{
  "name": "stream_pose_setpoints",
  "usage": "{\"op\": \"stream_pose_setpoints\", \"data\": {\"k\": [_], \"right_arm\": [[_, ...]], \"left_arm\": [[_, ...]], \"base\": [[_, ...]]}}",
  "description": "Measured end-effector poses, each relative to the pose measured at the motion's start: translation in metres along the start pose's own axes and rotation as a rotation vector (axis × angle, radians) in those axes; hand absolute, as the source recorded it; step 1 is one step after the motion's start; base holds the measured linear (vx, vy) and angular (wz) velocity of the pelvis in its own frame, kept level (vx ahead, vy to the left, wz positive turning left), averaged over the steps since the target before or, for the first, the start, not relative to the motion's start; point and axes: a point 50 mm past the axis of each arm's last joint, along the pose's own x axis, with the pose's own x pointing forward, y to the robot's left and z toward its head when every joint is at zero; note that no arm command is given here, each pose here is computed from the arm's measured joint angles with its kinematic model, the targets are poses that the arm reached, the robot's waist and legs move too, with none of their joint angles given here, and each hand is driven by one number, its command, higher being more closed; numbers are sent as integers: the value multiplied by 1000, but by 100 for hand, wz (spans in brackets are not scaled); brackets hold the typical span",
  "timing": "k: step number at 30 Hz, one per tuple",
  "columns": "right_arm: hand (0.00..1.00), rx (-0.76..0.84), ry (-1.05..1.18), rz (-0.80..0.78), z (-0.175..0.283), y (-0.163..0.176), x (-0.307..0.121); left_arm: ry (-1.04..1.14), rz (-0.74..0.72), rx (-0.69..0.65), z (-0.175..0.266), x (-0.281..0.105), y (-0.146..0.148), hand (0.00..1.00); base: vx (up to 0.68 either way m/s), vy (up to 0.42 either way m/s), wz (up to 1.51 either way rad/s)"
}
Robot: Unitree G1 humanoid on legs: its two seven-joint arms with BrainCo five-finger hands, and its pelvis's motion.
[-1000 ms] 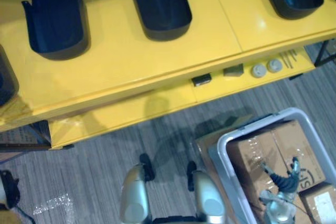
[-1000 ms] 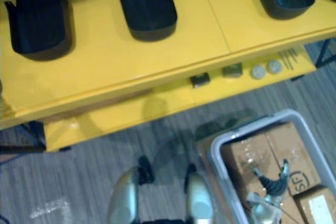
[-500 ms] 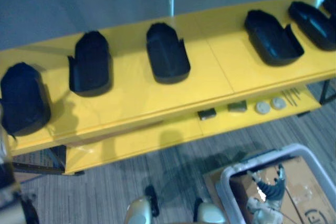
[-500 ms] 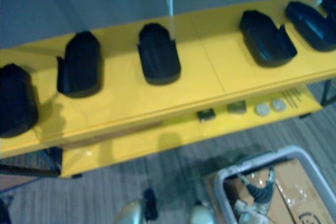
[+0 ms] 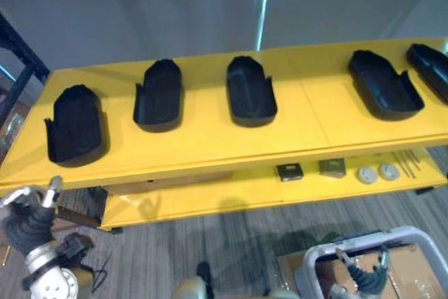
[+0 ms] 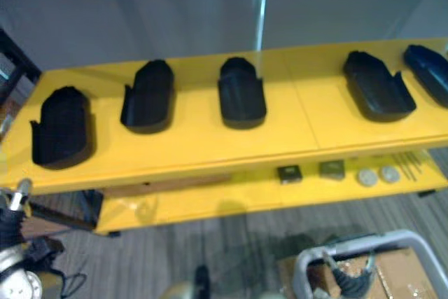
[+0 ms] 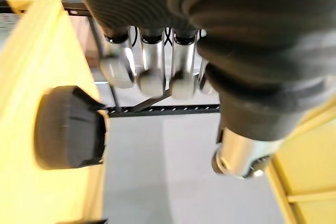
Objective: Walk over and take plastic housings, then place them on the shelf
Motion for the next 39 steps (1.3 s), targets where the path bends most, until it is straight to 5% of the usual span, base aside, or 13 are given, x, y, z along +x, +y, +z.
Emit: {"op": "stream_pose_setpoints", "data": {"k": [8,22,39], "right_arm": [[0,-84,13,-2,-10,-15,8],[0,-119,7,-1,-10,-17,24],[0,-119,-23,10,3,-8,39]], "left_arm": [[219,32,27,-41,8,2,100],[169,92,51,-38,89,-22,100],[208,207,136,-45,128,-9,100]], "base": [[-101,-2,-10],[14,23,-11],[9,8,-4]]}}
